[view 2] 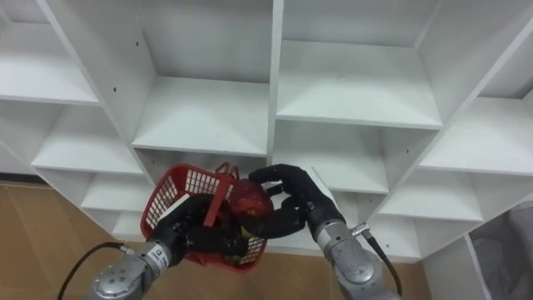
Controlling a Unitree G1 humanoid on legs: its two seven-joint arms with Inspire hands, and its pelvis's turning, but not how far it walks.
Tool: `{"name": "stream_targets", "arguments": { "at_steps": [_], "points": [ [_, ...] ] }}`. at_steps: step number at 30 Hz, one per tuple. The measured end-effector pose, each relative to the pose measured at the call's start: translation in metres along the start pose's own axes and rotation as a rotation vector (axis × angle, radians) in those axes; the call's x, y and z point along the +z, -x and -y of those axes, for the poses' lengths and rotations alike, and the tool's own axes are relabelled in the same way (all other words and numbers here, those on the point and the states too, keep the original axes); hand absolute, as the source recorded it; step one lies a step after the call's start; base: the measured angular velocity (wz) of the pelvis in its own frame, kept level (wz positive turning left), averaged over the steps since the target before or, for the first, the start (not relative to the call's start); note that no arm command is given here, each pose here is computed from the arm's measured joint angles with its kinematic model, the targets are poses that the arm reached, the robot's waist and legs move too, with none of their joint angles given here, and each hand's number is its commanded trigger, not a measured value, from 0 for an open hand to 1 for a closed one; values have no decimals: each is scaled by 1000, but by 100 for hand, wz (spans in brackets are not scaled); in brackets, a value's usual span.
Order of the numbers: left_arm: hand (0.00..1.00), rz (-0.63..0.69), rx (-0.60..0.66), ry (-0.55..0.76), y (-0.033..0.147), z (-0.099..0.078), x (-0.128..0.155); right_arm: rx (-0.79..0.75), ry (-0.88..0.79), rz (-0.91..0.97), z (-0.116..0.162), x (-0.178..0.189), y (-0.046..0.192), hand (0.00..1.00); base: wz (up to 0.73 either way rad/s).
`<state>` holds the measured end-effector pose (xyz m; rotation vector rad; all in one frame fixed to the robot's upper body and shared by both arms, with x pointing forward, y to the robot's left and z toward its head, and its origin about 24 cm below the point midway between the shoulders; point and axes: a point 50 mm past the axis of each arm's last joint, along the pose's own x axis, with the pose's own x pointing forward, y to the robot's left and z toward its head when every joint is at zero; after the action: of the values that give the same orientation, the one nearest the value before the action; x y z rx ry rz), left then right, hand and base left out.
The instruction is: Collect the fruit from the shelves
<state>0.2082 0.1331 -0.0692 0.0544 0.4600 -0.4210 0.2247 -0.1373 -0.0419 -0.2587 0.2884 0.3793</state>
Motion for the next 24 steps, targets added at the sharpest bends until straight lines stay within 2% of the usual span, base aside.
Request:
{"name": "stream_targets", "arguments": {
  "at_steps": [4,5,6,7,24],
  "points": [
    [100,-4,-10,-9,1,-1,0,7,2,-1,0,0,0,100,0],
    [100,-3,-10,-10,1,-1,0,6,2,-1,0,0,0,76,0],
    [100,-2,-11,-11,1,-1,0,4,2,-1,0,0,0,67,0],
    [100,-1,-11,-12,1,-2,0,3,2,-1,0,0,0,0,0],
    [100,36,-69,-20,0,3,9,84,26,-39,-11,-9,2,0,0]
  ]
}}
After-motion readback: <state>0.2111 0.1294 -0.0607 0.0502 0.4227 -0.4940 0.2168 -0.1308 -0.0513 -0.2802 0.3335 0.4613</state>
